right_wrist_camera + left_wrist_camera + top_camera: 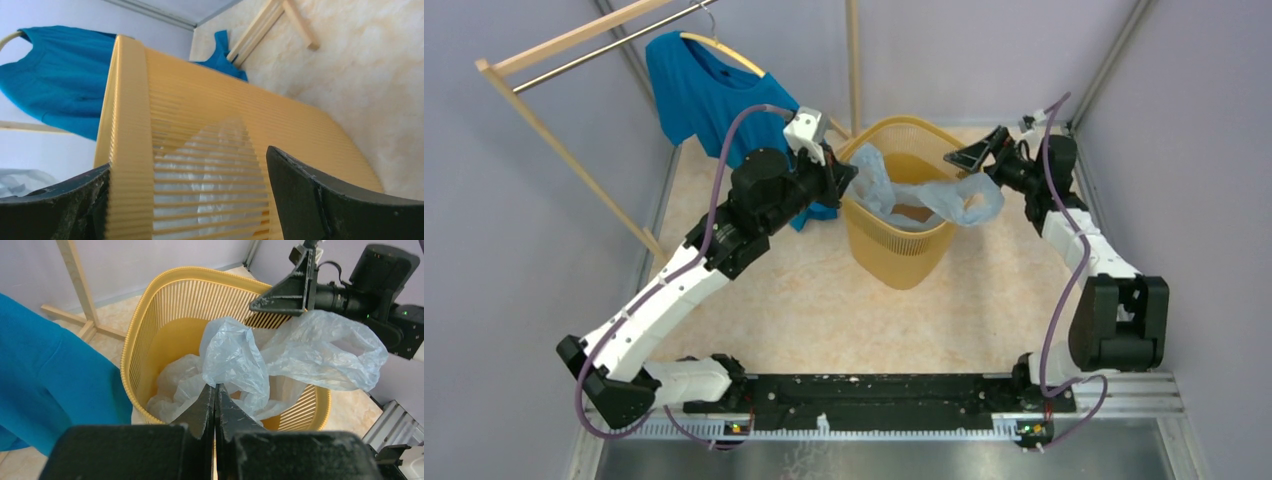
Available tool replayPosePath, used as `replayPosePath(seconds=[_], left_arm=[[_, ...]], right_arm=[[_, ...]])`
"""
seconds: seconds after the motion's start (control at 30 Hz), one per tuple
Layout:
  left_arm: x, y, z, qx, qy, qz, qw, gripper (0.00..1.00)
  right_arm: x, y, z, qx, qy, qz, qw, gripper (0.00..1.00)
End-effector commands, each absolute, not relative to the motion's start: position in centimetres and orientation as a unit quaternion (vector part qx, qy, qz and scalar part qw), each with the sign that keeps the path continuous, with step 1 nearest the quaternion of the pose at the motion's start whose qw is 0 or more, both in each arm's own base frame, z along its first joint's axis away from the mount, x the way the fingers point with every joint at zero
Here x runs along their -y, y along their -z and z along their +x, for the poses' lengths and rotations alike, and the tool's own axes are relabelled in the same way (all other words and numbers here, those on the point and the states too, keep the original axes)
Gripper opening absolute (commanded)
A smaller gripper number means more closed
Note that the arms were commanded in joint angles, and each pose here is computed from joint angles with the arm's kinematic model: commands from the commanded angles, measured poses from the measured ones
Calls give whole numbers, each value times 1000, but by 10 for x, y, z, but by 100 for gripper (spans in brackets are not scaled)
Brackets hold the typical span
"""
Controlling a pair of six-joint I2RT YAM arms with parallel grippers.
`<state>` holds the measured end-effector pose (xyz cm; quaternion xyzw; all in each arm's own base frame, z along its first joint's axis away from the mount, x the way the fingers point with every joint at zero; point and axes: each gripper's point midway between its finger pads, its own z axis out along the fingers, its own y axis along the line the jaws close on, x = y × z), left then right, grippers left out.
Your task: Put the trash bags into the trash bin
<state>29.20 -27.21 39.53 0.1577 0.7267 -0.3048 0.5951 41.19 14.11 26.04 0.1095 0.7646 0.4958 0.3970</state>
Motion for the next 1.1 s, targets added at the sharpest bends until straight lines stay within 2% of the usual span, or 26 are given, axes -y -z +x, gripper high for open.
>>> replayPosePath(seconds=[0.0,0.23,0.43,0.53,0.6,0.7,0.83,0.97,1.07], left_arm=[[269,-414,287,-704,319,156,615,0],[253,-424,283,-696,301,149,635,0],[245,-427,280,-690,292,148,646,0],[240,-429,278,-689,286,145,650,0],[235,-429,276,-690,283,142,651,0],[229,-428,271,-690,283,137,652,0],[226,-425,259,-684,300,140,650,0],[222,-419,251,-685,312,131,645,0],[227,-408,244,-698,333,130,621,0]], right_arm=[[-149,-264,385,-742,-534,115,389,89],[-162,-259,332,-738,-516,175,398,88],[-190,-248,275,-708,-554,261,352,87],[-185,-241,258,-712,-536,271,363,87],[-167,-240,257,-735,-474,242,419,90],[-142,-271,259,-769,-351,111,522,94],[-115,-314,264,-788,-206,-26,580,93],[-132,-356,254,-750,-217,-139,609,95],[-150,-362,257,-749,-263,-144,590,95]])
